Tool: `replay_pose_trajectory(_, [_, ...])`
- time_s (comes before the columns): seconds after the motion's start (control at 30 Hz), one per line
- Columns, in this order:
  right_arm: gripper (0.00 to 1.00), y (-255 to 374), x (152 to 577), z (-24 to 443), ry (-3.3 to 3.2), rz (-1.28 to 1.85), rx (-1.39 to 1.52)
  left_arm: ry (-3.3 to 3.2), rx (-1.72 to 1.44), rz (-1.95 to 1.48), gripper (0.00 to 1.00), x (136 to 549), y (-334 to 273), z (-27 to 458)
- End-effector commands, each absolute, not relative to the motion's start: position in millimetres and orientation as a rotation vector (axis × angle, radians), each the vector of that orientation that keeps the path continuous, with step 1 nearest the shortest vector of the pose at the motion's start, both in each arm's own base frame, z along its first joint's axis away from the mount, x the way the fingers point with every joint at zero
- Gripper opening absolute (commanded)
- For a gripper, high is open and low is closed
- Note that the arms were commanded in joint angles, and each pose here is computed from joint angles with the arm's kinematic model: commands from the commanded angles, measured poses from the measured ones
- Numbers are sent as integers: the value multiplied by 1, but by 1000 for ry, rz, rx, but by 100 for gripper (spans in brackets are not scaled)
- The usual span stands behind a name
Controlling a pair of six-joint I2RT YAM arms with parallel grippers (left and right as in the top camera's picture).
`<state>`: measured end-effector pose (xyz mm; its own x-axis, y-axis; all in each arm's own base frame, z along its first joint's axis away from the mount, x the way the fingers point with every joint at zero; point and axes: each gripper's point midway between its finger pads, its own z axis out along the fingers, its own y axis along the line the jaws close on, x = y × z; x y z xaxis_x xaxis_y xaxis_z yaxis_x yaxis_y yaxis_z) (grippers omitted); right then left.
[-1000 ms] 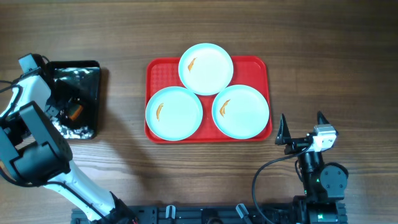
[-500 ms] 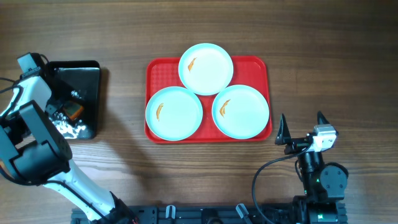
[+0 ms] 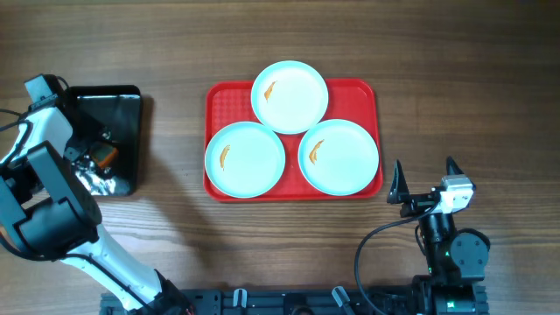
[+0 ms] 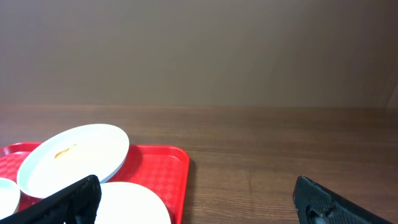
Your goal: Clean dirty plates on tray and stack at the side
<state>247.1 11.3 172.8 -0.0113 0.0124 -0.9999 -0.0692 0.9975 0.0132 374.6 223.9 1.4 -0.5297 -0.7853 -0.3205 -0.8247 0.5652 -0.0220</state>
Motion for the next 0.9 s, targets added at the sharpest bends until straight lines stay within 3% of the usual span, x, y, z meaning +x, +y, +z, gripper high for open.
replay_pose_trajectory(0.0, [100, 9, 247, 174, 1574, 44, -43, 2590, -1363, 186, 72, 357, 215, -18])
replay_pose_trajectory(0.03, [100, 9, 247, 174, 1574, 44, -43, 2604, -1369, 186, 100, 353, 213, -18])
replay_pose_trajectory(0.2, [99, 9, 247, 174, 1574, 44, -43, 2697, -1403, 115, 100, 337, 195, -23])
replay_pose_trajectory(0.27, [100, 9, 247, 174, 1574, 44, -43, 2723, -1414, 104, 61, 332, 190, -23])
replay_pose_trajectory(0.3, [100, 9, 247, 174, 1574, 44, -43, 2730, -1418, 106, 24, 330, 190, -23])
replay_pose_trajectory(0.33, [100, 9, 247, 174, 1574, 44, -43, 2734, -1419, 106, 4, 329, 189, -24])
replay_pose_trajectory(0.43, [100, 9, 247, 174, 1574, 44, -43, 2736, -1420, 106, 4, 329, 189, -24])
replay_pose_trajectory(0.47, [100, 9, 247, 174, 1574, 44, -43, 2737, -1421, 106, 8, 328, 189, -24])
replay_pose_trajectory(0.5, [100, 9, 247, 174, 1574, 44, -43, 2743, -1423, 105, 40, 327, 188, -24])
replay_pose_trajectory(0.53, [100, 9, 247, 174, 1574, 44, -43, 2747, -1425, 105, 100, 326, 187, -24])
replay_pose_trajectory(0.7, [100, 9, 247, 174, 1574, 44, -43, 2793, -1446, 67, 100, 317, 178, -24])
replay_pose_trajectory(0.77, [100, 9, 247, 174, 1574, 44, -43, 2803, -1452, 10, 82, 318, 171, -24])
replay_pose_trajectory(0.87, [100, 9, 247, 174, 1574, 44, -43, 2805, -1454, -42, 31, 320, 166, -24])
